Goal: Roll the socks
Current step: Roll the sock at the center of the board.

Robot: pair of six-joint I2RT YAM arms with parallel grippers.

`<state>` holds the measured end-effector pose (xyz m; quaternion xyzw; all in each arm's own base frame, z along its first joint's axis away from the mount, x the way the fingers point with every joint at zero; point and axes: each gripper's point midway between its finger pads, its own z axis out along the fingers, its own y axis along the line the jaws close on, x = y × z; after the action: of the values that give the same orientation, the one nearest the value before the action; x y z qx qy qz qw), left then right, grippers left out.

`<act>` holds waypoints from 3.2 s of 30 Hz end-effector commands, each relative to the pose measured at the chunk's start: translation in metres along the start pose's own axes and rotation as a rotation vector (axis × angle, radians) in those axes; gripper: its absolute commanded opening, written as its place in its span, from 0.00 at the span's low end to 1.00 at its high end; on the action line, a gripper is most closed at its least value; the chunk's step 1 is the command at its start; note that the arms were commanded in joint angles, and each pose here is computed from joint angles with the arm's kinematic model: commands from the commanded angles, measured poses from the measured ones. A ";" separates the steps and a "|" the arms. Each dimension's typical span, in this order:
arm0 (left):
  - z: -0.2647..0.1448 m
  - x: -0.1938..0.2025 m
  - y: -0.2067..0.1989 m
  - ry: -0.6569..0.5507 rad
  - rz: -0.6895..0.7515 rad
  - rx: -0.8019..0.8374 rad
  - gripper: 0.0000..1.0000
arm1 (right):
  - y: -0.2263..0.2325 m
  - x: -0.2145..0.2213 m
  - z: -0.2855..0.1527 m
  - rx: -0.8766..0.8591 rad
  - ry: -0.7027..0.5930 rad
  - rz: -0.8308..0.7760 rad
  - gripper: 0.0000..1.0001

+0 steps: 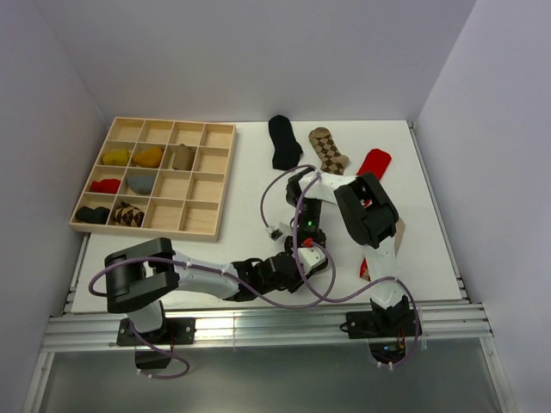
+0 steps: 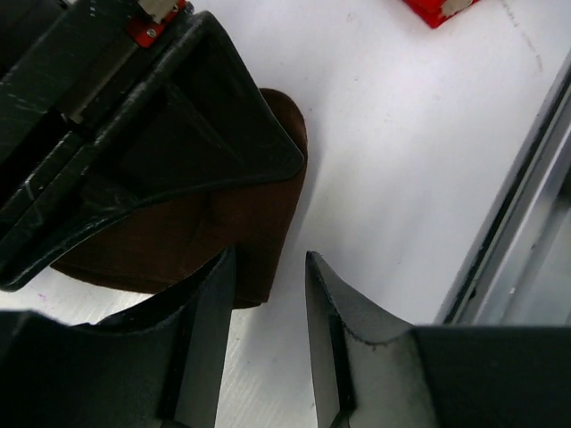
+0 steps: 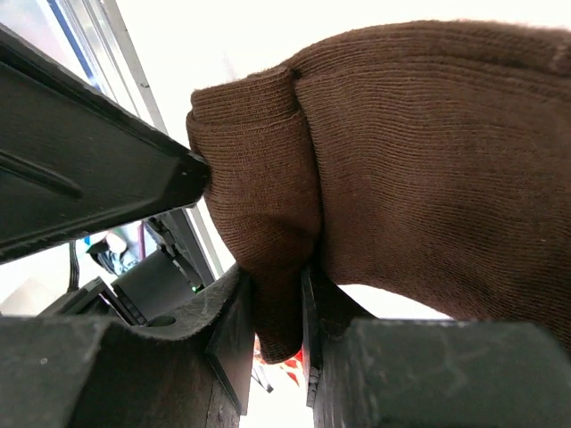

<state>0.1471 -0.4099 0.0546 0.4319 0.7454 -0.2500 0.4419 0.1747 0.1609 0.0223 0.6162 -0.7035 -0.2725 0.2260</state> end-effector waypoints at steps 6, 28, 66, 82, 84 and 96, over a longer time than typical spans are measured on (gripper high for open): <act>0.017 -0.014 -0.005 -0.047 0.046 0.008 0.43 | -0.020 -0.012 0.000 0.028 -0.049 -0.012 0.20; 0.014 0.037 0.003 0.029 -0.257 0.118 0.00 | -0.027 -0.036 -0.056 0.117 -0.398 0.015 0.44; 0.007 0.063 0.051 0.387 -1.232 0.560 0.00 | 0.013 -0.027 -0.048 1.053 -0.602 -0.557 0.68; 0.004 0.061 0.048 0.453 -1.214 0.604 0.00 | -0.011 -0.055 -0.013 1.035 -0.449 -0.579 0.61; 0.003 0.057 0.047 0.449 -1.198 0.616 0.00 | -0.016 -0.058 -0.017 1.040 -0.428 -0.563 0.49; 0.008 0.013 0.084 0.293 -1.038 0.388 0.23 | -0.024 -0.016 -0.008 1.034 -0.283 -0.471 0.15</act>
<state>0.2016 -0.3717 0.0400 0.1073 0.8271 -0.5516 -0.0102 0.2061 0.2011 0.0209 0.7437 -0.5936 -0.0445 -0.3042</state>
